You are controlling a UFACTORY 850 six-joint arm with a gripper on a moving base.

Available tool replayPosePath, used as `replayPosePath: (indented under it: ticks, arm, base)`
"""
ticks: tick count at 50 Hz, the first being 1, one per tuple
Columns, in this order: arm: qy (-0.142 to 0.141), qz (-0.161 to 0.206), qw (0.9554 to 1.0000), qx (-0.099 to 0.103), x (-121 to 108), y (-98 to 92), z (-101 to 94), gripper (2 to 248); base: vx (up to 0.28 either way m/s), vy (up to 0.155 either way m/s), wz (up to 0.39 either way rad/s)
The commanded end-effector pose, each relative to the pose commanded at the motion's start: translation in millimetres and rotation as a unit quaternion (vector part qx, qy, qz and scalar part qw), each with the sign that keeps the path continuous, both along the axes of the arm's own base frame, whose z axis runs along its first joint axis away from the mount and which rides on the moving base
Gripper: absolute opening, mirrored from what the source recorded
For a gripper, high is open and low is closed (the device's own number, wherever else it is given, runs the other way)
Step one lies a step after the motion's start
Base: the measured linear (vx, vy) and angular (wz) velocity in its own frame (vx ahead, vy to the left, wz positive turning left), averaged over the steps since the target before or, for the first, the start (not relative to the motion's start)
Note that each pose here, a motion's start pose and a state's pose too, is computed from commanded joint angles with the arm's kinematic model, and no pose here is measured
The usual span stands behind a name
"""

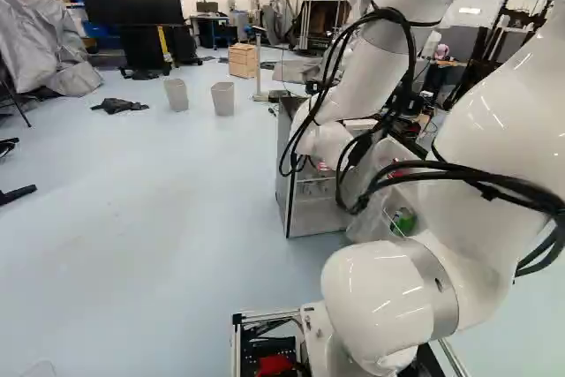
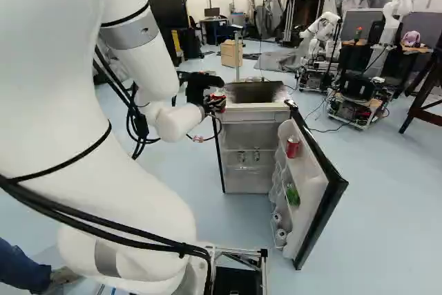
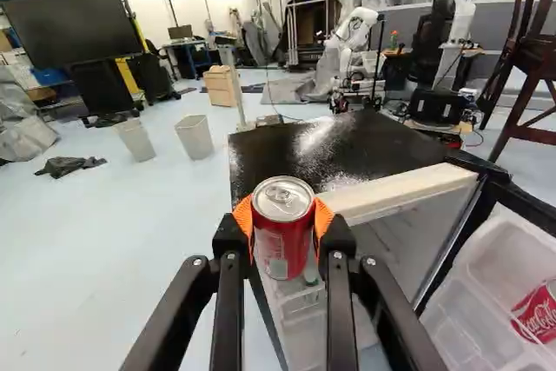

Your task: Grab a drink from the fridge

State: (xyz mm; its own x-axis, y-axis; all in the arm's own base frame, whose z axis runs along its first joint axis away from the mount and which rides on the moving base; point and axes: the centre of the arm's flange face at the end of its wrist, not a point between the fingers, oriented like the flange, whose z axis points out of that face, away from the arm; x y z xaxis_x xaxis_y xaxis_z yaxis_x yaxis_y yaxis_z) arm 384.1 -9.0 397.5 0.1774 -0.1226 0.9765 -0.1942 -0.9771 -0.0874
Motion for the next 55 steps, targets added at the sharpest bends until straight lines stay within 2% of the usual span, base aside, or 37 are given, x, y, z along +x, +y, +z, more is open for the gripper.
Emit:
replayPosePath:
  ticks: [26,55]
  arm:
    - [0.003,0.02,0.9998,-0.008,26,-6.1,19.7,90]
    - [0.042,0.034,0.9984,-0.015,57,-17.9,14.8,90]
  base:
    - [0.0,0.0,0.0]
    - [0.0,0.0,0.0]
